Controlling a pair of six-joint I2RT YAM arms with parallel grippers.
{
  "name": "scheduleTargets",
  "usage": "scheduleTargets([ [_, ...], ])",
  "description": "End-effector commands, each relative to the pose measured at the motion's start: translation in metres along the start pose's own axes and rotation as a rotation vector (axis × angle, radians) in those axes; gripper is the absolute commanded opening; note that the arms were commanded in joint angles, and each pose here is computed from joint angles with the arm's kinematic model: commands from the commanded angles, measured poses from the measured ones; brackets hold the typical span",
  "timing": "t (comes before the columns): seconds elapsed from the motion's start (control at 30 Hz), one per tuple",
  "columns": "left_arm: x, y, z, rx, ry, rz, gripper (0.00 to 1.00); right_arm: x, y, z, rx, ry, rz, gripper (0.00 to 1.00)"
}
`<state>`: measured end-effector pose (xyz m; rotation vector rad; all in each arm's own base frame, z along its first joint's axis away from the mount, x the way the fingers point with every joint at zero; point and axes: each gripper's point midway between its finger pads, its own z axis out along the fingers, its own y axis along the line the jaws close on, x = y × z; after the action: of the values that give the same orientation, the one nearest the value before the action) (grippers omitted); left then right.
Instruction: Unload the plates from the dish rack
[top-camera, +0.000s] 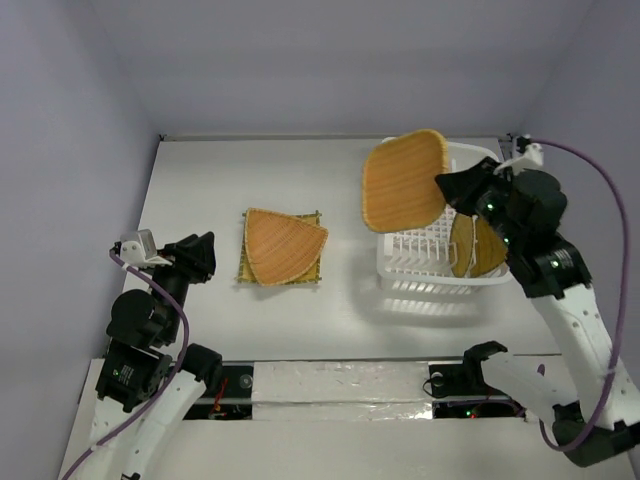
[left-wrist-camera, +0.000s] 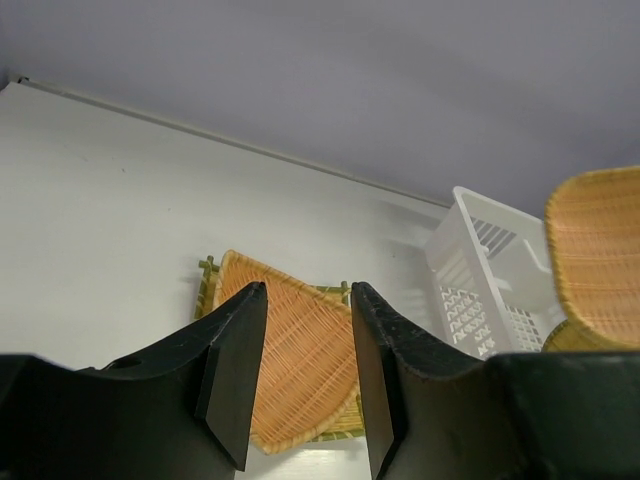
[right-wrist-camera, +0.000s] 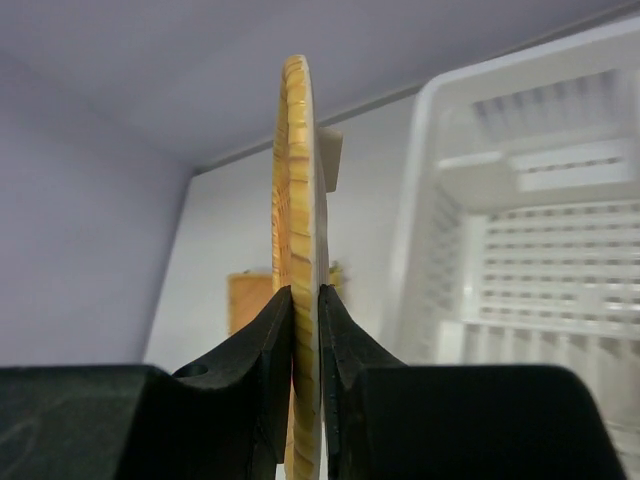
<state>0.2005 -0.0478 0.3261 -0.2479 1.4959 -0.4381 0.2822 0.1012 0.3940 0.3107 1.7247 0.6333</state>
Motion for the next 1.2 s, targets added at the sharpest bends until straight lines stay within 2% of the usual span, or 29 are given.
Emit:
scheduleTargets([
  [0.0, -0.004, -0.005, 0.004, 0.018, -0.020, -0.006, 0.36, -0.003, 0.085, 0.021, -0.355, -0.028, 0.170, 0.00],
  [0.23, -0.004, -0.005, 0.004, 0.015, -0.020, -0.007, 0.36, 0.077, 0.153, 0.079, -0.493, 0.135, 0.302, 0.00],
  [0.3, -0.004, -0.005, 0.004, 0.015, -0.020, -0.007, 0.36, 0.108, 0.159, 0.104, -0.476, 0.181, 0.316, 0.00],
  [0.5, -0.004, -0.005, 0.004, 0.016, -0.019, -0.006, 0.36, 0.162, 0.182, 0.132, -0.533, 0.269, 0.390, 0.00],
  [0.77, -0.003, -0.004, 0.004, 0.014, -0.018, -0.005, 0.36, 0.228, 0.161, 0.164, -0.467, 0.362, 0.420, 0.00],
  [0.93, -0.003, -0.005, 0.005, 0.015, -0.015, -0.004, 0.36, 0.268, 0.141, 0.168, -0.419, 0.427, 0.418, 0.00],
  [1.17, -0.003, -0.004, 0.005, 0.013, -0.016, -0.003, 0.36, 0.301, 0.111, 0.164, -0.362, 0.467, 0.429, 0.00],
])
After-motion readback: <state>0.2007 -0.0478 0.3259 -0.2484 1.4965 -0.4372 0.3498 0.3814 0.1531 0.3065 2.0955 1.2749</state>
